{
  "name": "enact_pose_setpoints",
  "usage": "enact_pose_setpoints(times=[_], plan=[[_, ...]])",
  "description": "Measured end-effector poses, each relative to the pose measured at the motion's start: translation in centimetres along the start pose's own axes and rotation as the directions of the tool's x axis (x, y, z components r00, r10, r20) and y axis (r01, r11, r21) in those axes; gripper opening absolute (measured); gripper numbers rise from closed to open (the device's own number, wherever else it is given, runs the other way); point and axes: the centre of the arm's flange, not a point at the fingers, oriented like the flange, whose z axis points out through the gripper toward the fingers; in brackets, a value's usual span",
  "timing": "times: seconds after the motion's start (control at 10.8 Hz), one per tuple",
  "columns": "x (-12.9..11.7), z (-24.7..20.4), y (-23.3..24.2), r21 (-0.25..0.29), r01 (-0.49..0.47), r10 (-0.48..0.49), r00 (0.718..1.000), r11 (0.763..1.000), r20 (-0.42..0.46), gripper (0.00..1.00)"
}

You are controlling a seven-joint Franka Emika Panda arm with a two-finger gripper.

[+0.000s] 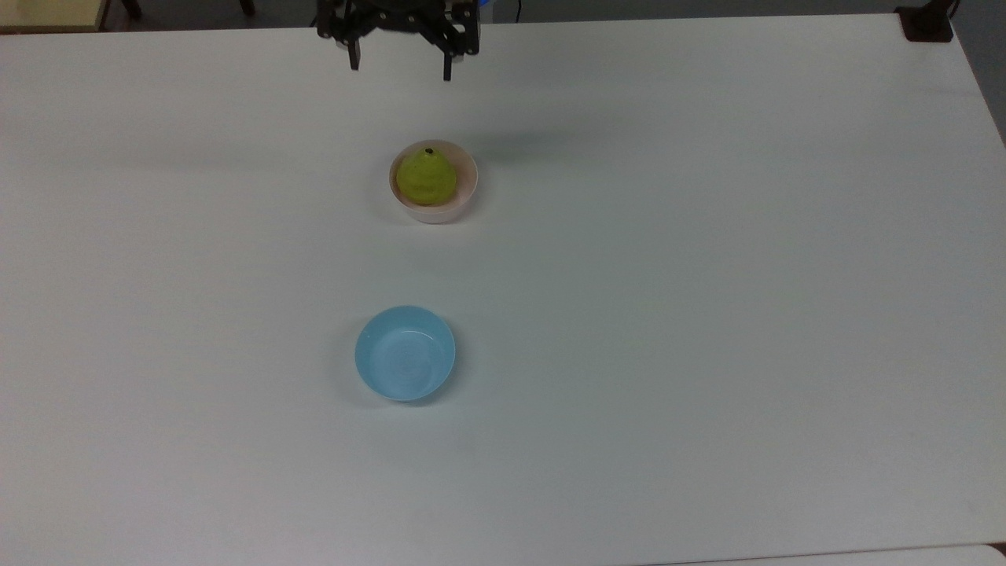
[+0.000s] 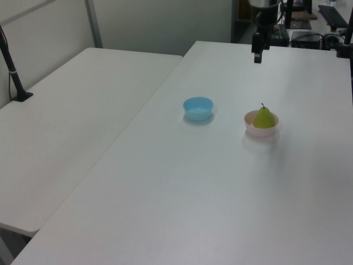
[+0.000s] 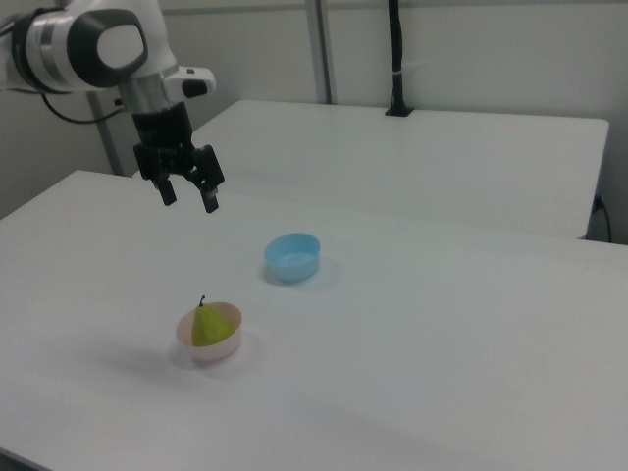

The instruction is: Place the pear in the bowl

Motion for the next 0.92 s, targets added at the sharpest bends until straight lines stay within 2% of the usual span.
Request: enact_pose_setpoints(times=[0.28, 0.46, 0.92], plan=[[-0.4, -2.6, 2.8, 0.02, -0.051, 0.052, 0.999, 0.998, -0.016, 1.0], [-0.4, -2.6, 3.1, 0.039, -0.061, 0.062, 0.998, 0.997, -0.015, 1.0], [-0.4, -2.6, 3.5, 0.039, -0.069, 0.07, 0.997, 0.997, -0.014, 1.0]])
